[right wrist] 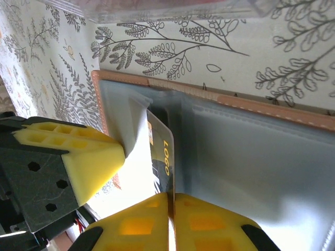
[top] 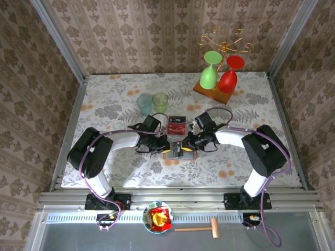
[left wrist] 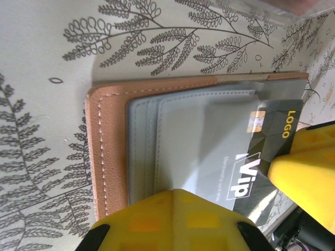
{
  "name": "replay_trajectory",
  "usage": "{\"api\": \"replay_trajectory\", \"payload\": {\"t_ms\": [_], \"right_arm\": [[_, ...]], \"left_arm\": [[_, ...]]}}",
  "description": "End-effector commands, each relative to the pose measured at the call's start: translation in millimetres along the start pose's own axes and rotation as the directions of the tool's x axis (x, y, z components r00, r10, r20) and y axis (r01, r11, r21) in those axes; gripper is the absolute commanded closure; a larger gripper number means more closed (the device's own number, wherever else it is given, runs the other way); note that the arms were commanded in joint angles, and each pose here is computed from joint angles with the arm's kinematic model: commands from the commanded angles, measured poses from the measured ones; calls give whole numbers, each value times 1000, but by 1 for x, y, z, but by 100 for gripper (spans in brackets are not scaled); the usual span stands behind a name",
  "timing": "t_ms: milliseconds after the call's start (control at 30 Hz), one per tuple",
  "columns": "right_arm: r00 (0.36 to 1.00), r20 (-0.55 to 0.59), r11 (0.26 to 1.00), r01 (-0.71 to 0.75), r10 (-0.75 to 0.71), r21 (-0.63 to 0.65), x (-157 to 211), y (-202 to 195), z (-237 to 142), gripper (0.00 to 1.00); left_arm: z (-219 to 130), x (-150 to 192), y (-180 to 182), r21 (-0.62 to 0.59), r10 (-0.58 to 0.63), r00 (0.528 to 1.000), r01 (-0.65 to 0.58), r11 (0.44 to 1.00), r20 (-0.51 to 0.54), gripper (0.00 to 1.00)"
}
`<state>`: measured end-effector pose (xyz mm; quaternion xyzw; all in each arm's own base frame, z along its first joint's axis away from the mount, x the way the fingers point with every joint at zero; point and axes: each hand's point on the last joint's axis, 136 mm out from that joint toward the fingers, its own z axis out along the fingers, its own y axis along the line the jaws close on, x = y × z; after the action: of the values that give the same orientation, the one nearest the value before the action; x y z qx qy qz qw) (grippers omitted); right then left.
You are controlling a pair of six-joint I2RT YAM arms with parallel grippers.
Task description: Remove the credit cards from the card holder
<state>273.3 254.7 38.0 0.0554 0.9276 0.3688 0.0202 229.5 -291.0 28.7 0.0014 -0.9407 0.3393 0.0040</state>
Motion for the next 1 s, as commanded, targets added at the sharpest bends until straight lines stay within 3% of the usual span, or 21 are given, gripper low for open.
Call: {"api": "replay_trajectory", "payload": {"t_ms": [0, 367, 967], "right_arm": [[1000, 9, 997, 6, -7, 76, 4, -12, -11, 91], [999, 31, 989, 37, -42, 146, 0, -7, -29, 91], [994, 11, 969, 107, -112, 221, 2, 6, -30, 91]], "left_arm": [[3, 12, 25, -82, -38, 999, 35, 996, -39, 100], [1, 14, 26, -79, -40, 999, 37, 996, -33, 100], [-7, 13, 15, -35, -34, 999, 34, 999, -6, 98]]}}
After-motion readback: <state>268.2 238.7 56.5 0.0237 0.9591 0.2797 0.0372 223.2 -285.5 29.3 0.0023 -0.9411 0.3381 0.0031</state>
